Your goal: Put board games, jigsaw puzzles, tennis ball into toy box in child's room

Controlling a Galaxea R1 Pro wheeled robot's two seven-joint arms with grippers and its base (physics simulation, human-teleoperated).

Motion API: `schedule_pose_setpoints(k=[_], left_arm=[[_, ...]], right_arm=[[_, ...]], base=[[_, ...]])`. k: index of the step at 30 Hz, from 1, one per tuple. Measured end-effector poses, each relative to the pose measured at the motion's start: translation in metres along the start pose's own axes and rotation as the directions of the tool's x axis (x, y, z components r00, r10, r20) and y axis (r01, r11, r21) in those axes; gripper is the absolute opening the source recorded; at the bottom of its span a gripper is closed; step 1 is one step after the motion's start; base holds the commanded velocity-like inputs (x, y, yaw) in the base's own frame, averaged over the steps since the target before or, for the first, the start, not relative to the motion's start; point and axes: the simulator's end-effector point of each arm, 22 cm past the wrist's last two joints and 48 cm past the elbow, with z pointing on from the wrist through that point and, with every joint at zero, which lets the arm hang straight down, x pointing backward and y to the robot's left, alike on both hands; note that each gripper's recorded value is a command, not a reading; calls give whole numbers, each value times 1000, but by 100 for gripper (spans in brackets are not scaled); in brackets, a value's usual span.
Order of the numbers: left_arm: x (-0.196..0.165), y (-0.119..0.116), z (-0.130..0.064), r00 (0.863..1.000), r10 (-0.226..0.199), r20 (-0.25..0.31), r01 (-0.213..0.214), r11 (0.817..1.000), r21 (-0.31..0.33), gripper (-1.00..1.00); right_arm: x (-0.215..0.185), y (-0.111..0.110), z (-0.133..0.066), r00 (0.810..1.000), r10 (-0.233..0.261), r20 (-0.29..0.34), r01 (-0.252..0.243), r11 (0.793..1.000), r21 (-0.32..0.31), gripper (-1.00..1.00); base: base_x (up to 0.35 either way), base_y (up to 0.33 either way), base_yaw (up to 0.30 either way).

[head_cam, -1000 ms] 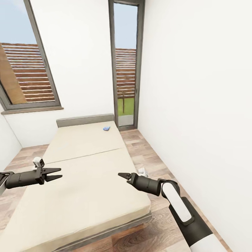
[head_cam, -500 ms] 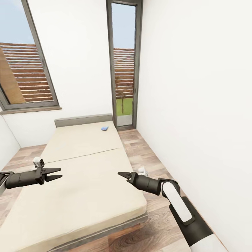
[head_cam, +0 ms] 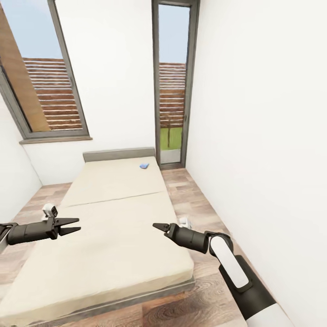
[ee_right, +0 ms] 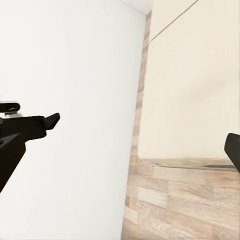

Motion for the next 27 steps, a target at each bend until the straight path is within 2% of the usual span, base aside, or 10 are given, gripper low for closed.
schedule_pose_setpoints(k=[27], left_arm=[[1,2,1,1000,-2,-2,2,1000,-2,100]], right_arm=[[3,2,5,1000,8,-4,-8,1000,-5,100]], base=[[0,-111,291]])
